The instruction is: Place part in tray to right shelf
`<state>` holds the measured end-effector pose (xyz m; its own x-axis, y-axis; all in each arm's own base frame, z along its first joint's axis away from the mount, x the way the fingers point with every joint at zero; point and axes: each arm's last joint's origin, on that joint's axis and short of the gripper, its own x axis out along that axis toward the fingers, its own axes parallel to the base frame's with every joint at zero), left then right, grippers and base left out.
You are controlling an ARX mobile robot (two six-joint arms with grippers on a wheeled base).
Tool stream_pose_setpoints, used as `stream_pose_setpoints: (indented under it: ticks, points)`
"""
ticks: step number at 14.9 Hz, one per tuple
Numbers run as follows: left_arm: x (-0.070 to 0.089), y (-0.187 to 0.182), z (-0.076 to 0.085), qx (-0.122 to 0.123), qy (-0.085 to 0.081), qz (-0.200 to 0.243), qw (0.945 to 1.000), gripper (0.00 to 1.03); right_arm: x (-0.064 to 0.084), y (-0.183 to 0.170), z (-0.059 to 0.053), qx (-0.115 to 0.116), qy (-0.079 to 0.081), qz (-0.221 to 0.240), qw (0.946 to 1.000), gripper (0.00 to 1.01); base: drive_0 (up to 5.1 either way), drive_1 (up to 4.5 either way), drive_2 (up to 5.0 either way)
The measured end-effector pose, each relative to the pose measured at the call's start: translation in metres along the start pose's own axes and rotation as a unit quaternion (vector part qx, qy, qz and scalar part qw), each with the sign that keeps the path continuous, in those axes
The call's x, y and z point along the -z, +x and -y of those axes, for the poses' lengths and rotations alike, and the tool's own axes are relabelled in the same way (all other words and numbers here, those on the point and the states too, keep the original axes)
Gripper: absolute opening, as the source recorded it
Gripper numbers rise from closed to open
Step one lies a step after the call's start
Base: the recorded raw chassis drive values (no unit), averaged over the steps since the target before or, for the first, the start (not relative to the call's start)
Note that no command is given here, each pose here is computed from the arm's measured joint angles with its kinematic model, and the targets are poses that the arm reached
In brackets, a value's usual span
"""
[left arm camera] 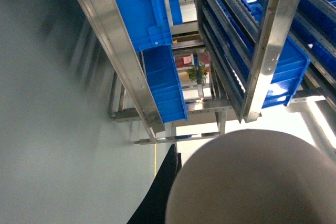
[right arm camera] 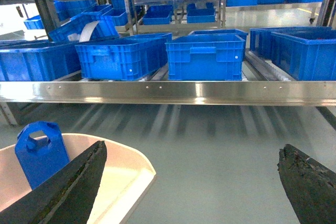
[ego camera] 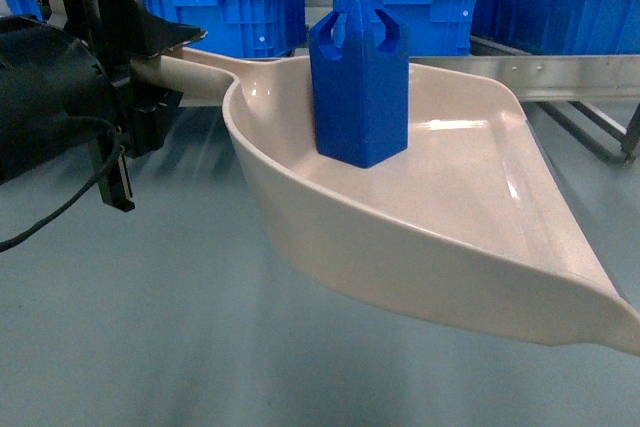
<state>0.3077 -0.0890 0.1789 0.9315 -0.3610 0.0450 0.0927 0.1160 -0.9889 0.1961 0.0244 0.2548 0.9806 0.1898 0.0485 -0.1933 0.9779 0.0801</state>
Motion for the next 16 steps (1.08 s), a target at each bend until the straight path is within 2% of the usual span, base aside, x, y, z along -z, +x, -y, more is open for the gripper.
stream_pose_setpoints:
  ticks: [16]
  points:
    - [0.0001,0.0001,0.0000,0.000,0.000,-0.001,1.0000,0.12,0.0001,0.0000,0.0000,0.000,0.000,-0.001,1.0000,0.98,0.6,4.69,-3.6]
